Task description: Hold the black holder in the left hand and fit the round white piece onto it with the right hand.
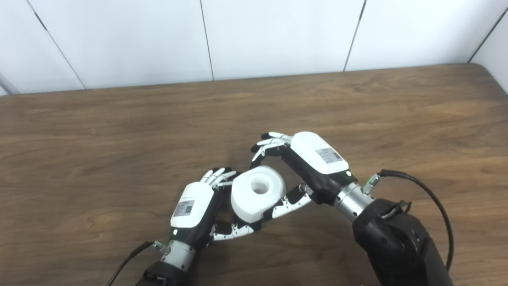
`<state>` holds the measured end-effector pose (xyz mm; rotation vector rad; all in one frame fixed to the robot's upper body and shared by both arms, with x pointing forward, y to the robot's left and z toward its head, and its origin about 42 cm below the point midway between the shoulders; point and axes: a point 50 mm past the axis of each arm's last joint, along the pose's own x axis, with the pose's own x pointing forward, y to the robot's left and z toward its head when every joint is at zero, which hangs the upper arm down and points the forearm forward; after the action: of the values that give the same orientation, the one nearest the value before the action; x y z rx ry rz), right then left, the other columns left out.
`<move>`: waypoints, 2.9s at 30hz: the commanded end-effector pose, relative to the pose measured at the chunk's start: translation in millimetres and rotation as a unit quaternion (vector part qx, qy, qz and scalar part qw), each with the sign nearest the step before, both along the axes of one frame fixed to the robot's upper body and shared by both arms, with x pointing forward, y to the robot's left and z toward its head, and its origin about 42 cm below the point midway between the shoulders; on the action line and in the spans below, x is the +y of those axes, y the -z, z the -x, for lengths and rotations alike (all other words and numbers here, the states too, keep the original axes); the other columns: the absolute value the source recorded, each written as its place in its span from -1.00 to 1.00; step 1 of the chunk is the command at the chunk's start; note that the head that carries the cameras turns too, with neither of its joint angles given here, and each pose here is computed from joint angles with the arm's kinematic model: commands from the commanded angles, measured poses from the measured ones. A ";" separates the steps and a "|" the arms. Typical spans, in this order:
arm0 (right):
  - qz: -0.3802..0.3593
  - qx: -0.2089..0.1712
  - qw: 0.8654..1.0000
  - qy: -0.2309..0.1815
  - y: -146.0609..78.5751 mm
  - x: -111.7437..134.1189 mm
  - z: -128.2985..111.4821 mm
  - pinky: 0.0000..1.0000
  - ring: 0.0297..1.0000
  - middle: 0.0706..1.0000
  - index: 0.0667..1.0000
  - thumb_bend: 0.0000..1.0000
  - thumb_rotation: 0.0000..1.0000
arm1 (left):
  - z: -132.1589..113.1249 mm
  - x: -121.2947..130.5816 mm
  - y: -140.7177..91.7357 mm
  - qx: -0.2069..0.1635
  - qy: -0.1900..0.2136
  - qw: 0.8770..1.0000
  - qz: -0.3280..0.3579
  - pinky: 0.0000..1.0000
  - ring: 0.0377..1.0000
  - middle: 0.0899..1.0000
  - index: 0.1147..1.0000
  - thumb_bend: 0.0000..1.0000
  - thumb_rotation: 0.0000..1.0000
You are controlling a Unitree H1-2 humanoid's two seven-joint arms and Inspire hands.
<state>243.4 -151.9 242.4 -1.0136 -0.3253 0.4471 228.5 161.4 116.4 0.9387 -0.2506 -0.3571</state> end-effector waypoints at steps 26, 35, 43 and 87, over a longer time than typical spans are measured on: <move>0.016 -0.036 0.999 0.014 -9.5 -11.1 -7.2 0.61 0.80 0.55 -0.11 0.04 -0.72 | 3.5 1.6 5.3 0.023 0.012 1.000 -0.016 0.87 0.81 0.63 -0.16 0.04 -0.90; 0.020 -0.035 0.999 0.011 -13.9 -12.4 -4.1 0.60 0.79 0.54 -0.11 0.04 -0.71 | 3.3 1.7 6.1 0.021 0.014 1.000 -0.017 0.86 0.81 0.63 -0.16 0.04 -0.90; 0.019 -0.034 0.999 0.002 -18.2 -8.5 0.5 0.63 0.79 0.55 -0.11 0.04 -0.71 | 3.3 1.6 6.2 0.020 0.013 1.000 -0.018 0.86 0.80 0.63 -0.16 0.04 -0.90; 0.053 -0.049 0.997 -0.004 -5.9 -5.1 3.5 0.62 0.78 0.53 -0.09 0.05 -0.69 | 2.4 -0.8 5.5 0.017 0.014 1.000 -0.016 0.85 0.79 0.62 -0.16 0.04 -0.90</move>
<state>239.4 -156.9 239.5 -1.1187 -0.3479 0.4375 229.0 161.6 117.1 0.9379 -0.2549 -0.3618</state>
